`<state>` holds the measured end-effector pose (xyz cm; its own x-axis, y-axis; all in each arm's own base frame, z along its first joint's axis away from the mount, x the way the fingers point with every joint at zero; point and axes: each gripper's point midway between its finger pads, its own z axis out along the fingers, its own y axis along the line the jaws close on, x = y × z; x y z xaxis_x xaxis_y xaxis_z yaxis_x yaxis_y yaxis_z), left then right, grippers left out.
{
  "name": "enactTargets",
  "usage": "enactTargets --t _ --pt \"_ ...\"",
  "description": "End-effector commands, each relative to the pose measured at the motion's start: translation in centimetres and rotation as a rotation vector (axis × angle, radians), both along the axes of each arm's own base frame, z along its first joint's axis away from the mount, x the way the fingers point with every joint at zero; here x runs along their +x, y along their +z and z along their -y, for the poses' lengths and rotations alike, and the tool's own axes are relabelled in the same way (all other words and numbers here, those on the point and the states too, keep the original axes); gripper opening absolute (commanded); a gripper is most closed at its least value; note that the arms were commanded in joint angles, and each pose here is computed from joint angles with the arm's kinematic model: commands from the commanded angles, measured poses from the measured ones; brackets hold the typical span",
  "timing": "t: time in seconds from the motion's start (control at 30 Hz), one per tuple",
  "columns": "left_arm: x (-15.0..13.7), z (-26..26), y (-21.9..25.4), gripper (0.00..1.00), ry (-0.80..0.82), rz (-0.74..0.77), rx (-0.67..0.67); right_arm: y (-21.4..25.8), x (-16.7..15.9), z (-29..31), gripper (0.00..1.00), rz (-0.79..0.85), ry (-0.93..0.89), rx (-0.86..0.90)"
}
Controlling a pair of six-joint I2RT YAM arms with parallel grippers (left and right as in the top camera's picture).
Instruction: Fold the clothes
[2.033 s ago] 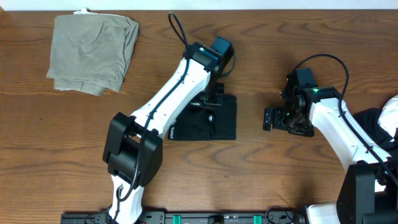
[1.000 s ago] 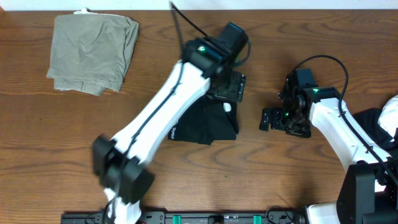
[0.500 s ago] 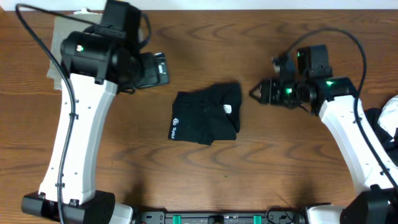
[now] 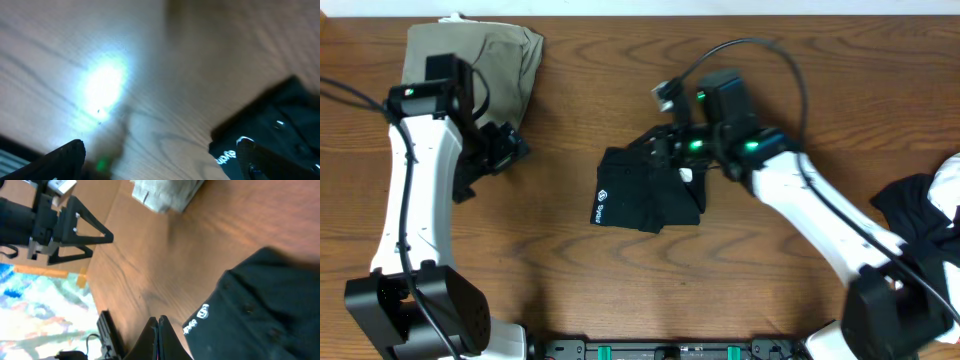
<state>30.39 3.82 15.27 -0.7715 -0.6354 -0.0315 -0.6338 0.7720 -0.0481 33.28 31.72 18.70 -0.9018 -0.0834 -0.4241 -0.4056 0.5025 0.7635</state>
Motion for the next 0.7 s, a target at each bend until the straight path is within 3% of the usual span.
enactTargets --t 0.0,0.43,0.53,0.67 --pt "-0.8 -0.2 -0.8 0.98 0.064 -0.032 -0.036 -3.4 -0.1 -1.4 0.01 -0.160 -0.021 -0.004" --pt "-1.1 0.0 -1.1 0.98 0.062 -0.044 -0.048 -16.4 -1.2 0.6 0.01 -0.509 -0.065 -0.177" --pt "-1.1 0.0 -1.1 0.98 0.061 -0.043 -0.048 -17.7 -1.5 2.0 0.01 -0.532 -0.118 -0.267" --pt "-1.0 0.0 -1.1 0.98 0.061 -0.039 -0.047 -15.7 -1.1 2.4 0.01 -0.493 -0.125 -0.258"
